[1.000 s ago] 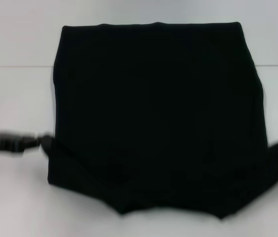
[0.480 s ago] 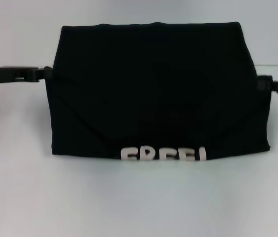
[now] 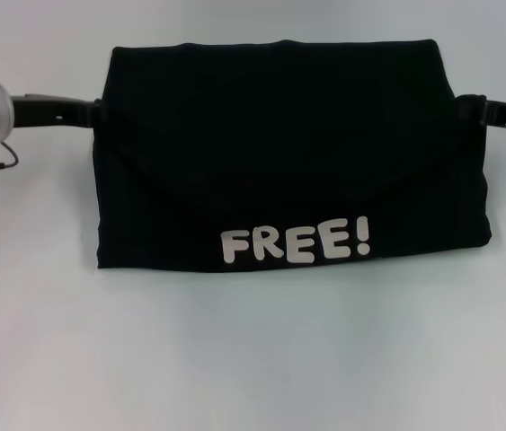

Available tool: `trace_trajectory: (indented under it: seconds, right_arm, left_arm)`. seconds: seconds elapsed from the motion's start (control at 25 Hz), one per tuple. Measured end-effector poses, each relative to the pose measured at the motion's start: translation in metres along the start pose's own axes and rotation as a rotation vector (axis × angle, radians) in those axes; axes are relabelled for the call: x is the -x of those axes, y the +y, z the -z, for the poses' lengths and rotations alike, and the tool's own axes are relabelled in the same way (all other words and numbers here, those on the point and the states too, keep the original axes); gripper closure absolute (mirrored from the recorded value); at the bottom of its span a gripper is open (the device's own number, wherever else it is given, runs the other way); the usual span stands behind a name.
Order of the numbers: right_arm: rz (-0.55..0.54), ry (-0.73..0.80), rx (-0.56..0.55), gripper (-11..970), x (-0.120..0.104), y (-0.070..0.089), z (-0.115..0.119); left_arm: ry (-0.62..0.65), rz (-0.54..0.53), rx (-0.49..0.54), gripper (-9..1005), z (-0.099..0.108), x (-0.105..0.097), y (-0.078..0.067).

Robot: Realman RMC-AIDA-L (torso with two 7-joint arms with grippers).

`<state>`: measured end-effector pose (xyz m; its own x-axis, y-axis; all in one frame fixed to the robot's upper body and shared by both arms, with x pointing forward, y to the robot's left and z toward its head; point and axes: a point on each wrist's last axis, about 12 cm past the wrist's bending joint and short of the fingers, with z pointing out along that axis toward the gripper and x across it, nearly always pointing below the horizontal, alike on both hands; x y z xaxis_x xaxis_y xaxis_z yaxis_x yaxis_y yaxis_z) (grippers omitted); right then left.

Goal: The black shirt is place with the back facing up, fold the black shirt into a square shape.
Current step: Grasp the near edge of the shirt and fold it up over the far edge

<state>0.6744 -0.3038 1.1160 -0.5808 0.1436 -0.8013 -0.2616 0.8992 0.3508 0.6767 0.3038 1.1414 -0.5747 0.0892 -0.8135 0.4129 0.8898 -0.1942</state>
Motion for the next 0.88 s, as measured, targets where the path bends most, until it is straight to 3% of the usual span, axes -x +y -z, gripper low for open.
trace_trajectory:
  seconds: [0.24, 0.88]
  right_arm:
    - [0.007, 0.031, -0.046, 886, -0.006, 0.004, -0.009]
    - [-0.008, 0.051, -0.038, 869, -0.024, 0.014, -0.016]
  left_arm:
    - [0.000, -0.030, 0.018, 969, -0.011, 0.003, -0.007]
    - [0.060, -0.069, 0.055, 946, -0.028, -0.018, -0.020]
